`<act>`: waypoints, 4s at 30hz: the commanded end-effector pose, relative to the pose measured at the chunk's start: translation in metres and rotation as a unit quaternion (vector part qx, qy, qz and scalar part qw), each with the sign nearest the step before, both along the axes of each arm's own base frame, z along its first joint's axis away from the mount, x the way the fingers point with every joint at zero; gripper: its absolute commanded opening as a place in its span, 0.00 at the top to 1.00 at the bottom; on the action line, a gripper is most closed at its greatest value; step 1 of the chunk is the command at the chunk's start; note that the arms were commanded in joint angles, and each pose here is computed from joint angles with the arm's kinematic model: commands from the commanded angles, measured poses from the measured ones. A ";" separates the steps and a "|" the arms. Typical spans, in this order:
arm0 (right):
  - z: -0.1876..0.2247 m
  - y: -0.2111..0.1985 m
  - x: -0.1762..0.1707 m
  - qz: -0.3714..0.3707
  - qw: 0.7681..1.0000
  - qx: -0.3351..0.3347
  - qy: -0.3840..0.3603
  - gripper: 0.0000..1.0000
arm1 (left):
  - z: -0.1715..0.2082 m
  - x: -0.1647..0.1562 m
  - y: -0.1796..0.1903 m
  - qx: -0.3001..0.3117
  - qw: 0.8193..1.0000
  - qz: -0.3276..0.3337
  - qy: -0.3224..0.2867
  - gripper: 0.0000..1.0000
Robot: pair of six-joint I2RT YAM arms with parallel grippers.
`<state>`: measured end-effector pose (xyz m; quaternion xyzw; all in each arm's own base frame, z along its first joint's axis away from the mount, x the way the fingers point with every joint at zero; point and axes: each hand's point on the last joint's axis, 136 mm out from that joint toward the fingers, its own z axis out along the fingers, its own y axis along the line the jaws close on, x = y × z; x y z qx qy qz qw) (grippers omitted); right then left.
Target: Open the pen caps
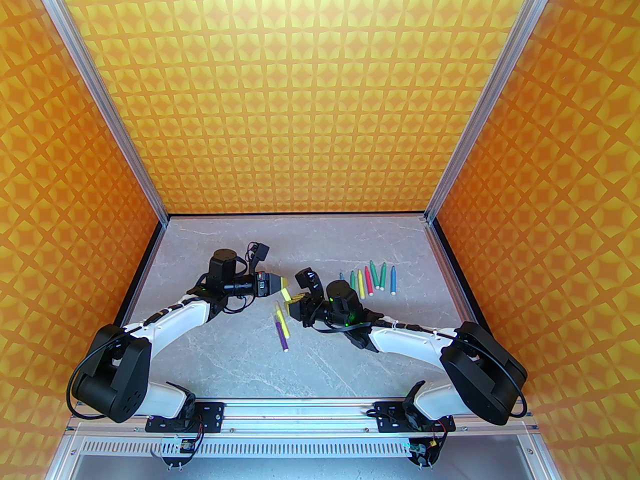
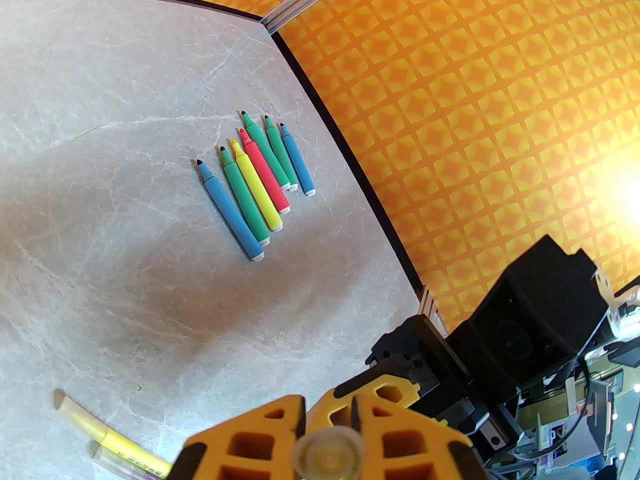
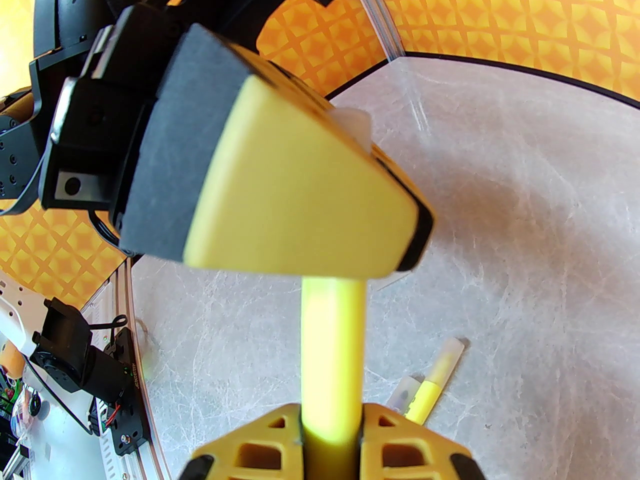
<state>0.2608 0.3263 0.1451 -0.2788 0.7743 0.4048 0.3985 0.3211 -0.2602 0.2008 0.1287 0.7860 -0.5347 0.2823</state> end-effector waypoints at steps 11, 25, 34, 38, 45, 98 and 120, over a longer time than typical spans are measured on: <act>-0.063 -0.030 -0.028 -0.019 0.993 -0.067 0.091 1.00 | 0.039 0.049 0.027 -0.003 0.993 0.092 -0.067 1.00; -0.046 -0.082 0.031 -0.202 0.960 -0.189 0.039 1.00 | -0.038 0.033 0.064 0.231 0.969 0.088 0.019 1.00; -0.048 -0.113 0.059 -0.272 0.923 -0.269 0.037 1.00 | -0.071 0.026 0.077 0.310 0.946 0.072 0.070 1.00; -0.056 -0.126 0.072 -0.295 0.908 -0.295 0.047 1.00 | -0.086 0.023 0.078 0.335 0.936 0.061 0.090 1.00; -0.062 -0.132 0.092 -0.318 0.899 -0.293 0.066 1.00 | -0.116 0.020 0.089 0.405 0.904 0.057 0.128 1.00; -0.130 -0.162 0.119 -0.353 0.857 -0.352 0.127 0.84 | -0.181 0.011 0.089 0.470 0.860 0.022 0.199 0.73; -0.115 -0.161 0.119 -0.348 0.861 -0.349 0.123 0.75 | -0.149 0.014 0.087 0.449 0.879 0.043 0.157 0.63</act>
